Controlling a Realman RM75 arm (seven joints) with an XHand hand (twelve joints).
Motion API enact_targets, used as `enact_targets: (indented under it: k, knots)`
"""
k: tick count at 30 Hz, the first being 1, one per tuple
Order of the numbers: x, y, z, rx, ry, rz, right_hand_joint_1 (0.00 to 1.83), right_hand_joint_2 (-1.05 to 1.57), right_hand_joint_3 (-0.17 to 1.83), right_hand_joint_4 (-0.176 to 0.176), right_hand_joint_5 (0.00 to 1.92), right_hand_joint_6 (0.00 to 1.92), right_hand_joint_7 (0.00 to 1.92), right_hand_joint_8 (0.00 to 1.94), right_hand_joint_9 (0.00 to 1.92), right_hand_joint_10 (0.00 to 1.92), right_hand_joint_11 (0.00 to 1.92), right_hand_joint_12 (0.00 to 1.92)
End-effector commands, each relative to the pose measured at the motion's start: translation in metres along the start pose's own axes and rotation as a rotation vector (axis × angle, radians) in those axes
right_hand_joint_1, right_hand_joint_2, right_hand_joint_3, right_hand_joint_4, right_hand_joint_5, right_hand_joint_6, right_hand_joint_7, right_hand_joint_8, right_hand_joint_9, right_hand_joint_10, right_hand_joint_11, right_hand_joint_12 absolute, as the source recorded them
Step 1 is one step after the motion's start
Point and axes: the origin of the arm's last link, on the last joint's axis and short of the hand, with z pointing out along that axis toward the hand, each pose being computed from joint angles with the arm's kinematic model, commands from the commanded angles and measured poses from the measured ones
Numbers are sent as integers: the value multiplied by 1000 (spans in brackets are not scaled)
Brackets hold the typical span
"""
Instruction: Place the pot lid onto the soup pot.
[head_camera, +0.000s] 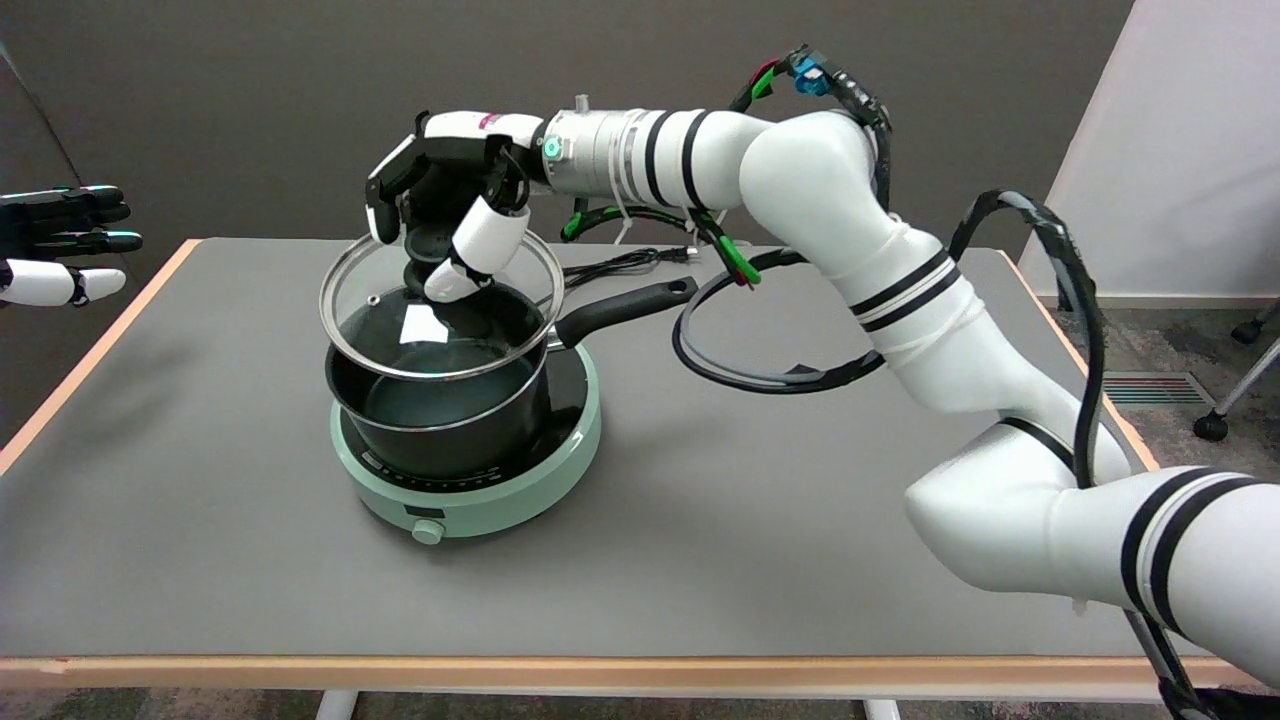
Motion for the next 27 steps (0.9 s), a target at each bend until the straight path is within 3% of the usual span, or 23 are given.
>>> enact_targets:
  k: [1,27]
  knots:
    - [-25,3,20,-37,-54,15,1512,760,762,129,694,1260,916,1247,860,1557,837,1897]
    - [-35,5,39,-57,-77,52,1511,762,759,123,693,1257,914,1249,858,1557,839,1898]
